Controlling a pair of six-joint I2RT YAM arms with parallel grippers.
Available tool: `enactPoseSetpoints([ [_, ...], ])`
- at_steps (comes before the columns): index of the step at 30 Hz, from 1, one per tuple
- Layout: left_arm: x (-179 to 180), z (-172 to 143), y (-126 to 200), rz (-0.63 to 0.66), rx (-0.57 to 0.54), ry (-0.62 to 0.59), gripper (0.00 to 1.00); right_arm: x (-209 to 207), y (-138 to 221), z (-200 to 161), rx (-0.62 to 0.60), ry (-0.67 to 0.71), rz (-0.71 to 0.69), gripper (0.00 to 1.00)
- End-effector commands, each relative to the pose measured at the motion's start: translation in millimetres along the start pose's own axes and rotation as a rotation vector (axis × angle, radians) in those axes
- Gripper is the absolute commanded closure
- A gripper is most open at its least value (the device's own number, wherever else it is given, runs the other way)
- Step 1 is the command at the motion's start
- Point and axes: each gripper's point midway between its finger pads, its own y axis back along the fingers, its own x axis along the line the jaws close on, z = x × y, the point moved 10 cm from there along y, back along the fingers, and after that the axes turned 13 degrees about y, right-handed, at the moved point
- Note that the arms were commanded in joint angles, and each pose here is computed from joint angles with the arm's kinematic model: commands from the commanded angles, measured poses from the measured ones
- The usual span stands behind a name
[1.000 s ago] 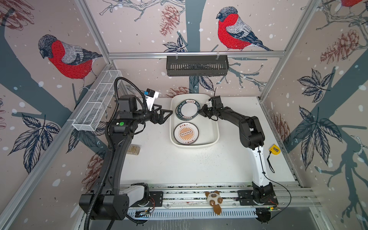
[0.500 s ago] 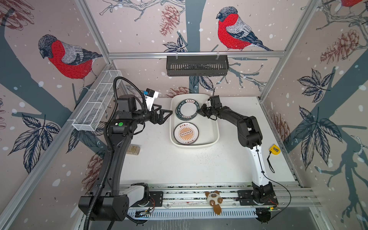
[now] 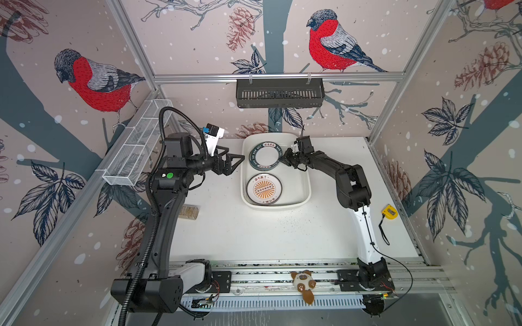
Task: Place the plates into the plastic bin on the countertop
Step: Place the plate in the plastic bin.
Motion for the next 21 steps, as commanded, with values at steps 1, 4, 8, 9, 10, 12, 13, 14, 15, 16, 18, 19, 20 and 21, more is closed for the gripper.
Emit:
enactPoseSetpoints([
  [1,-4.3,2.6,2.7,-0.016,-0.007,-0.018,0.07,1.2,-1.6,0.5,-0.008,0.007,0.011,0.93],
  [4,-5.4,3.5,3.5,-0.017,-0.011,-0.022,0.07,0.0,-2.1,-1.8,-0.007,0.004,0.012,0.92],
  [8,-6.8,4.5,4.1,-0.025,-0.011,-0.022,0.07,1.7,-1.6,-2.2,-0.004,0.009,0.011,0.90],
  [9,-7.2,4.7,4.7,-0.022,-0.012,-0.024,0.07,2.3,-2.1,-3.1,-0.001,0.009,0.010,0.90],
  [10,-7.3,4.6,4.5,-0.021,-0.011,-0.025,0.07,2.0,-1.9,-3.1,-0.002,0.008,0.008,0.90],
  [12,-7.0,4.9,5.0,-0.018,-0.014,-0.026,0.07,2.2,-1.0,-2.5,-0.004,0.010,0.004,0.88],
  [13,-7.3,5.0,5.2,-0.018,-0.014,-0.027,0.07,2.2,-1.0,-2.5,-0.004,0.011,0.002,0.86],
  [14,-7.4,5.1,5.1,-0.018,-0.015,-0.028,0.07,2.0,-1.7,-3.1,-0.002,0.010,0.001,0.86],
  [15,-7.5,5.0,4.9,-0.019,-0.014,-0.028,0.07,1.2,-1.4,-2.7,-0.003,0.009,-0.001,0.86],
  [16,-7.4,4.9,5.2,-0.018,-0.015,-0.028,0.07,1.7,-1.2,-3.1,-0.001,0.008,-0.002,0.85],
  [18,-7.7,5.2,5.3,-0.017,-0.016,-0.031,0.07,2.5,-0.3,-2.7,-0.002,0.009,-0.003,0.81],
  [19,-8.1,5.3,5.9,-0.017,-0.018,-0.032,0.07,3.3,0.5,-2.2,-0.004,0.010,-0.003,0.79],
  [20,-8.1,5.2,5.7,-0.017,-0.017,-0.032,0.07,3.9,1.4,-1.9,-0.006,0.010,-0.002,0.78],
  [21,-8.2,5.2,5.9,-0.017,-0.017,-0.032,0.07,3.5,2.0,-1.8,-0.008,0.009,-0.005,0.76],
])
